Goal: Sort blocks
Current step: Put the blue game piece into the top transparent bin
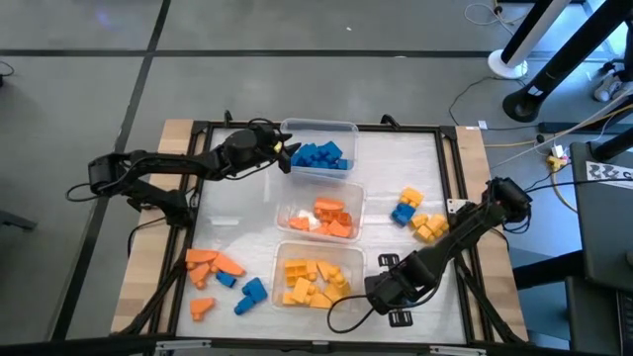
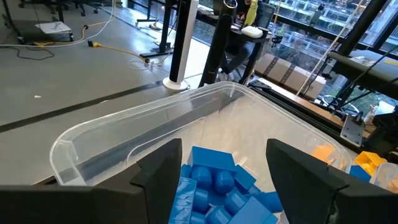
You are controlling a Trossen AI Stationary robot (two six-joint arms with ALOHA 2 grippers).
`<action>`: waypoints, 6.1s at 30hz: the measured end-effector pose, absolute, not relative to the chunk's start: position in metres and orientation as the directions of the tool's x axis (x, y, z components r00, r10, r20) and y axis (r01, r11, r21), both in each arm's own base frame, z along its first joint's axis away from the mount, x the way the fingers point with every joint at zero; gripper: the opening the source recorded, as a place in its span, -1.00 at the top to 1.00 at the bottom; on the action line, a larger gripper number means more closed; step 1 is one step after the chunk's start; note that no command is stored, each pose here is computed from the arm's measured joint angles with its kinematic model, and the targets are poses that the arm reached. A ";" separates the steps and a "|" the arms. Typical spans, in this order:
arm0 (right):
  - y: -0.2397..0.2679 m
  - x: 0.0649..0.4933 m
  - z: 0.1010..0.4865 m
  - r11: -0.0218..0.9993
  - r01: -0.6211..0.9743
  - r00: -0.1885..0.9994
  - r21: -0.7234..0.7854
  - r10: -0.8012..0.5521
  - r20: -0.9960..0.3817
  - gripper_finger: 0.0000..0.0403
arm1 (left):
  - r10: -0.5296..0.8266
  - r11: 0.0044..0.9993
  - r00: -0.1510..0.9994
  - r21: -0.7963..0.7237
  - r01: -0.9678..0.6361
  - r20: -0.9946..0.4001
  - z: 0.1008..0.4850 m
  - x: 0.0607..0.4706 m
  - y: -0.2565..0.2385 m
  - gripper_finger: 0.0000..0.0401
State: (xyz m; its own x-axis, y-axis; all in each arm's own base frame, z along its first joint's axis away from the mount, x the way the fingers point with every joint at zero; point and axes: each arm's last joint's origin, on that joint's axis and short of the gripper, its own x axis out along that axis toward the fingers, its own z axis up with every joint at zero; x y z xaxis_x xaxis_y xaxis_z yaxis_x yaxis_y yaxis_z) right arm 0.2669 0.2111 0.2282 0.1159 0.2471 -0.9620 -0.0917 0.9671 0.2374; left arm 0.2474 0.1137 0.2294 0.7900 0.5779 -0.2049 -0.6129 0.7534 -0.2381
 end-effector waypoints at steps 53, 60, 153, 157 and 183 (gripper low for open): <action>0.164 0.177 0.278 0.990 0.086 0.550 0.112 0.047 -0.834 -0.18 | 0.578 0.726 0.789 -0.311 -0.613 -0.207 0.229 0.247 0.114 -0.11; 0.177 0.200 0.237 0.974 0.003 0.668 0.226 0.166 -0.726 -0.18 | 0.576 0.725 0.786 -0.303 -0.619 -0.225 0.227 0.247 0.113 -0.11; 0.171 0.258 0.364 0.978 -0.060 0.414 -0.199 -0.157 -0.897 0.30 | -0.642 0.764 0.258 -0.629 0.140 -0.722 0.224 0.135 -0.102 -0.11; 0.143 0.275 0.374 0.927 0.020 0.495 -0.375 -0.335 -0.802 0.27 | -0.555 0.830 0.262 -0.546 0.114 -0.789 0.213 0.141 -0.109 -0.11; -0.115 0.386 0.333 0.940 0.220 0.573 -0.262 -0.342 -0.745 0.28 | -0.346 0.938 0.246 -0.329 0.112 -0.905 0.170 0.151 -0.147 -0.11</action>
State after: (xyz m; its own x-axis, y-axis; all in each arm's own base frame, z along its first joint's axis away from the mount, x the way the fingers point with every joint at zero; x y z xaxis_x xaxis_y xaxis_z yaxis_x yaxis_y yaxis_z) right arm 0.3863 -0.1151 0.3332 0.5732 -0.3419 -0.7447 0.2201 0.9397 -0.2619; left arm 0.1505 -0.1469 0.1704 0.2462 -0.3464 -0.9052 0.1117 0.9379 -0.3285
